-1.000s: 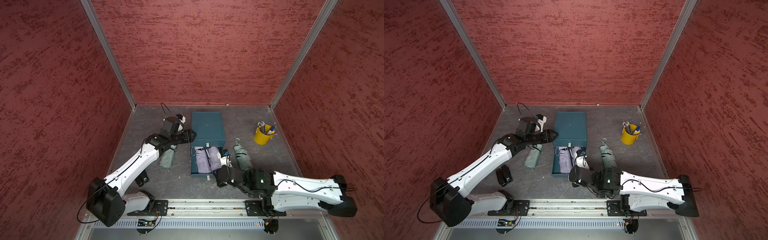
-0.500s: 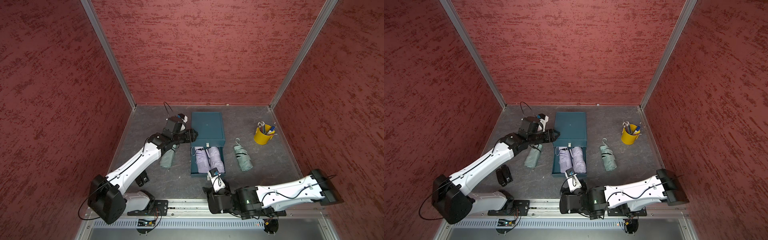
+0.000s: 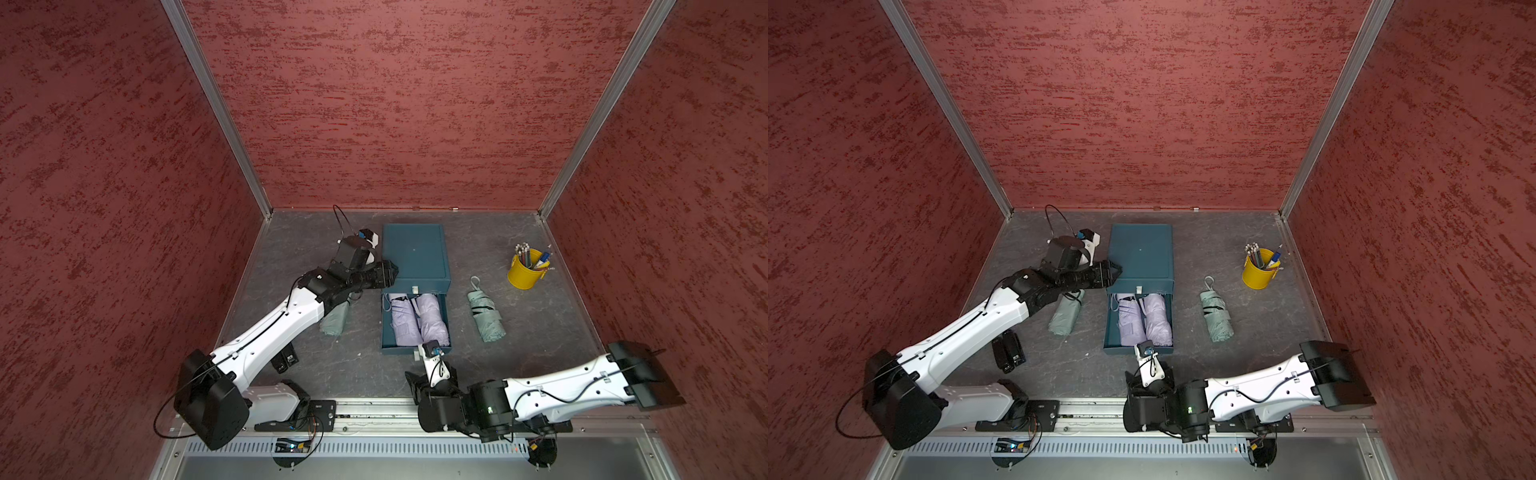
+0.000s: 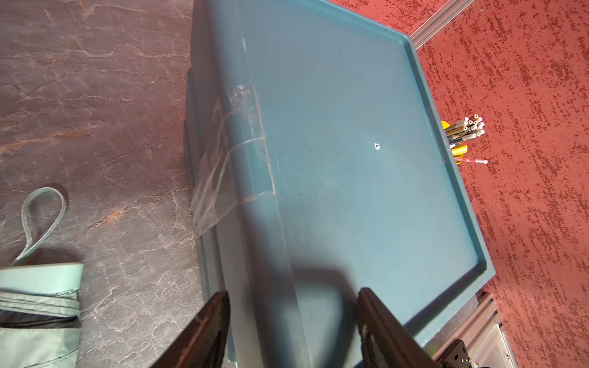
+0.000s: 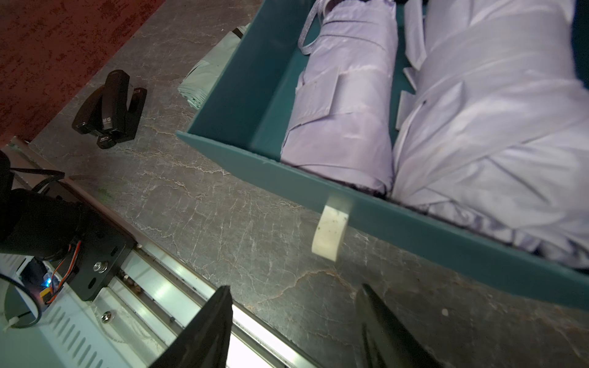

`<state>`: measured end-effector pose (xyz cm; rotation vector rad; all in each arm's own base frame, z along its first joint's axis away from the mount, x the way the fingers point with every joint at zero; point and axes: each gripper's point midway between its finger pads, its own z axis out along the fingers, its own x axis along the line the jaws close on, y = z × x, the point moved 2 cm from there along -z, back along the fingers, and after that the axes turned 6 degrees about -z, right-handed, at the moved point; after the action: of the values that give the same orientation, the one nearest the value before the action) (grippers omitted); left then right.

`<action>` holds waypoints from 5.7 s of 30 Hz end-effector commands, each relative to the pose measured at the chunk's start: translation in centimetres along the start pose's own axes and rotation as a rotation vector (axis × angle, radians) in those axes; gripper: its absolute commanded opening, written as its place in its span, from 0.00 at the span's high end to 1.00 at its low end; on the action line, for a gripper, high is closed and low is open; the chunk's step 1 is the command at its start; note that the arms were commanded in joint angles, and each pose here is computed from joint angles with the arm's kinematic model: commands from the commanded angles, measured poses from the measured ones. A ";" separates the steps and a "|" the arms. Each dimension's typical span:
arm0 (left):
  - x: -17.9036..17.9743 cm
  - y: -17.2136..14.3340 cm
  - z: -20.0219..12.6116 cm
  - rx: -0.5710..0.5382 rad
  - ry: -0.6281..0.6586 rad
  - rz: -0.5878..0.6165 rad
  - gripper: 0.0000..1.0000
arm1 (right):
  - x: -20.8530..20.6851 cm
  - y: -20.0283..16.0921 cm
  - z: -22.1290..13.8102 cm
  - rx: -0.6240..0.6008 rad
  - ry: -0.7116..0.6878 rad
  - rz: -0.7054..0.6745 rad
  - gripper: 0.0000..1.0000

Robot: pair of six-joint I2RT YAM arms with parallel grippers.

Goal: Place the umbrella in the drawer by color
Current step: Close the drawer in the storage box, then open the drawer in the storage box.

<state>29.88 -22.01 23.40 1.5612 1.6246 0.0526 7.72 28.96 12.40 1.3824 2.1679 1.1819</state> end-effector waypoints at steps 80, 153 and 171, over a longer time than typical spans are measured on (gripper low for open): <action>5.9 -9.3 -0.3 0.210 0.173 0.033 0.57 | -8.8 13.1 11.5 -0.345 -0.054 0.370 0.63; 6.8 -4.3 -11.2 -0.180 0.145 -0.176 0.34 | -12.4 4.0 1.9 0.010 -0.076 0.302 0.23; 3.1 -3.6 -7.7 -0.133 -0.004 -0.054 0.31 | -7.4 2.6 4.9 0.004 0.251 0.415 0.32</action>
<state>22.16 -14.69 22.85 1.4194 1.7475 0.1358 15.73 22.96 7.96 1.8508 2.1167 1.3139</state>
